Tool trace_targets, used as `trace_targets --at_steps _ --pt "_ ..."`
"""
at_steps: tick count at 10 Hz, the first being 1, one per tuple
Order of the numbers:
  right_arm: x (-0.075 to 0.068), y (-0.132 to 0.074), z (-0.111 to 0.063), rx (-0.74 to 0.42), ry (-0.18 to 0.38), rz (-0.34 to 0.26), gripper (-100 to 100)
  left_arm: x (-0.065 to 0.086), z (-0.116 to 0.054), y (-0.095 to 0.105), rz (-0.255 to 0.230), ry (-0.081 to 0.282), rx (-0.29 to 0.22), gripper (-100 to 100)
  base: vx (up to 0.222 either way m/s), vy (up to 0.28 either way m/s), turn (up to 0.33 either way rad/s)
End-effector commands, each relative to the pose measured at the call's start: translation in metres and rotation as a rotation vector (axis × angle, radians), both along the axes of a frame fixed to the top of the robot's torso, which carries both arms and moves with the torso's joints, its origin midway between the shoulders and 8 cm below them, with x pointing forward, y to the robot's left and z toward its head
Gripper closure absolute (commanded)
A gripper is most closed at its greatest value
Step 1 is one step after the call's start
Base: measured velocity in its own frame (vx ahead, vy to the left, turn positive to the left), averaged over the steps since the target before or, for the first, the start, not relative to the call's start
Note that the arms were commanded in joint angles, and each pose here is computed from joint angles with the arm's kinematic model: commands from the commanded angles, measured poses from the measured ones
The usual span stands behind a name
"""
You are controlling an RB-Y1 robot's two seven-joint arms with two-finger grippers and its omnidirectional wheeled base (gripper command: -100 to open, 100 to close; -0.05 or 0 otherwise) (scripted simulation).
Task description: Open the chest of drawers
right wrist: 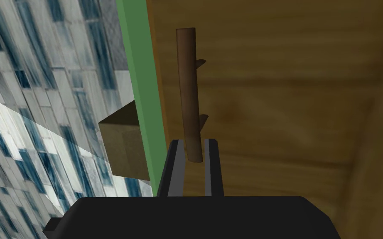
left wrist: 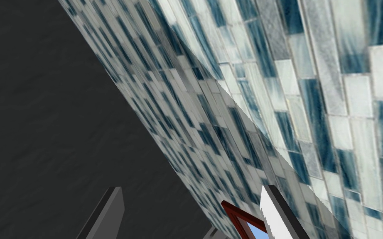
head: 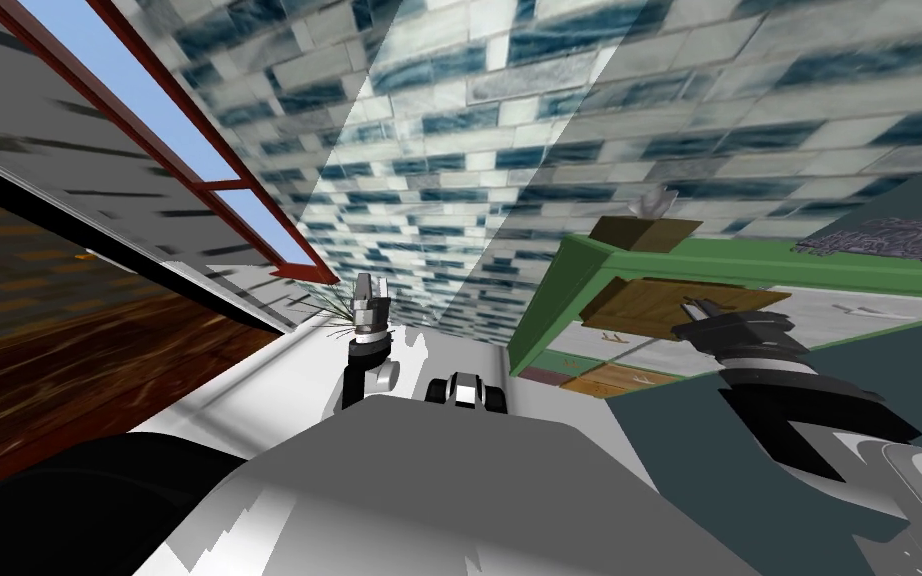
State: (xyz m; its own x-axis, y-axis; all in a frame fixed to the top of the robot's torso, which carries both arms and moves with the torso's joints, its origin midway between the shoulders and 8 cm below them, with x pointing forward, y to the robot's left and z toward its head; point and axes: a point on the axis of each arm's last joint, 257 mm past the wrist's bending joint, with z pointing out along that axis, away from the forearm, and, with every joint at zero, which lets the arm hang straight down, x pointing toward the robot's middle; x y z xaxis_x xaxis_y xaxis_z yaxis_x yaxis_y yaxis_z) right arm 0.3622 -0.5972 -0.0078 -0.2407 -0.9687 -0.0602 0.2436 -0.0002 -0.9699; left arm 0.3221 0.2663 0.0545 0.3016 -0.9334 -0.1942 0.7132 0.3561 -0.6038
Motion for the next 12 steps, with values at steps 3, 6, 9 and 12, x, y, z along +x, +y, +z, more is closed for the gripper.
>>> trace_targets --at_steps 3,6,9,12 --pt "0.000 0.007 -0.003 0.007 0.015 0.026 100 0.000 0.000 0.000 0.000 0.000 0.000 0 -0.128 0.025 -0.044" --pt "-0.001 0.004 0.012 0.000 0.012 0.038 -100 0.000 0.000 0.000 0.000 0.000 0.000 0 -0.154 0.039 -0.065" --pt "-0.003 -0.003 0.030 -0.004 0.012 0.048 -100 0.000 0.000 0.000 0.000 0.000 0.000 0 0.055 0.037 -0.035" --pt "-0.003 -0.007 0.049 -0.007 0.012 0.059 -100 0.000 0.000 0.000 0.000 0.000 0.000 0 0.038 0.034 -0.029"
